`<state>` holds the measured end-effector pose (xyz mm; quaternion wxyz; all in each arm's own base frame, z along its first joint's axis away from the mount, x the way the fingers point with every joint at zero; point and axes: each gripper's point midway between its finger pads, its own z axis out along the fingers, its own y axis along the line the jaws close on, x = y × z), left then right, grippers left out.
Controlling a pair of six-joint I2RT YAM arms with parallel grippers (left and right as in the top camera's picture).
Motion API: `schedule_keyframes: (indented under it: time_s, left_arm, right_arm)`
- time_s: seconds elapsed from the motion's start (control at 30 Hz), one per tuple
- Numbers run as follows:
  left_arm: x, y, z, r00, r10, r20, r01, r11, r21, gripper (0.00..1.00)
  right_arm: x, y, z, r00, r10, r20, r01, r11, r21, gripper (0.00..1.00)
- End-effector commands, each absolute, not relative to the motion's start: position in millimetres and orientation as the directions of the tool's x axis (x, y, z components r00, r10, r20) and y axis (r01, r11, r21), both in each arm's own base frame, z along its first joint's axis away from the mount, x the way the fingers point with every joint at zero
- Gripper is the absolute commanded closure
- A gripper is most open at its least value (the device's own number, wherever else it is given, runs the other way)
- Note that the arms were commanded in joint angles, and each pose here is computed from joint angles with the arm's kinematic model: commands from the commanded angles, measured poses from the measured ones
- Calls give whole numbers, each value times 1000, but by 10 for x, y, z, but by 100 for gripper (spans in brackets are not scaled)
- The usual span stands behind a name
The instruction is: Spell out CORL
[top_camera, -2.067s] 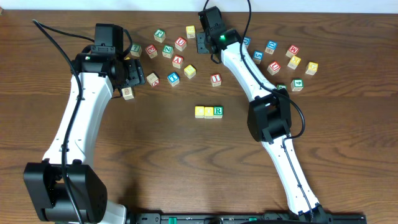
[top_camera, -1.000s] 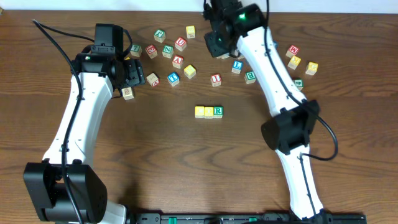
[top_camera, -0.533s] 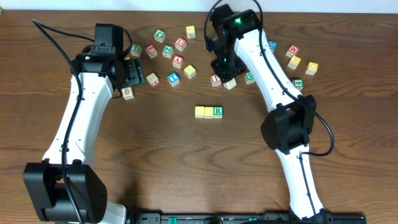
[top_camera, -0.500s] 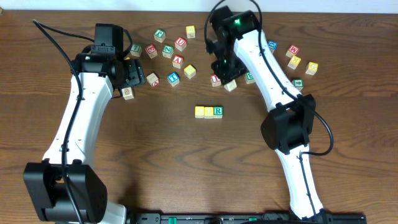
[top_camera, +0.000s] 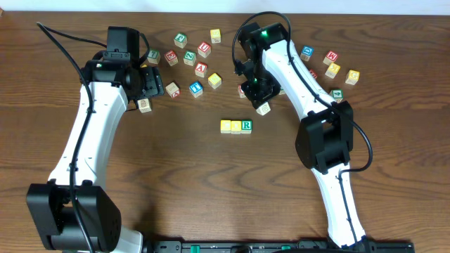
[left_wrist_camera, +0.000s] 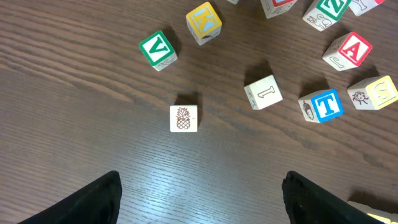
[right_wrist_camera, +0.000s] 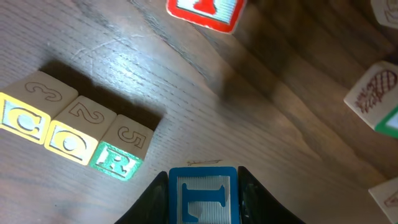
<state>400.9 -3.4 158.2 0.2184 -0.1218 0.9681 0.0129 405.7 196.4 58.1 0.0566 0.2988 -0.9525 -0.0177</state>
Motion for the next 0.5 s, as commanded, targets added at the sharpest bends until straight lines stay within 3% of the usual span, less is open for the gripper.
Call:
schedule_keyframes:
  time_s: [0.0,0.47]
  left_arm:
    - [4053,1,1651,-863,-241,-445,-258,966,-23,18]
    - [4052,1,1651,-863,-241,-445,-258,966,-23,18]
  right_arm:
    - [4035,1957,465,-796,-594,115,-586,804,97,71]
    - [4131,1971,289,-770,-634,75,-627,773,94,71]
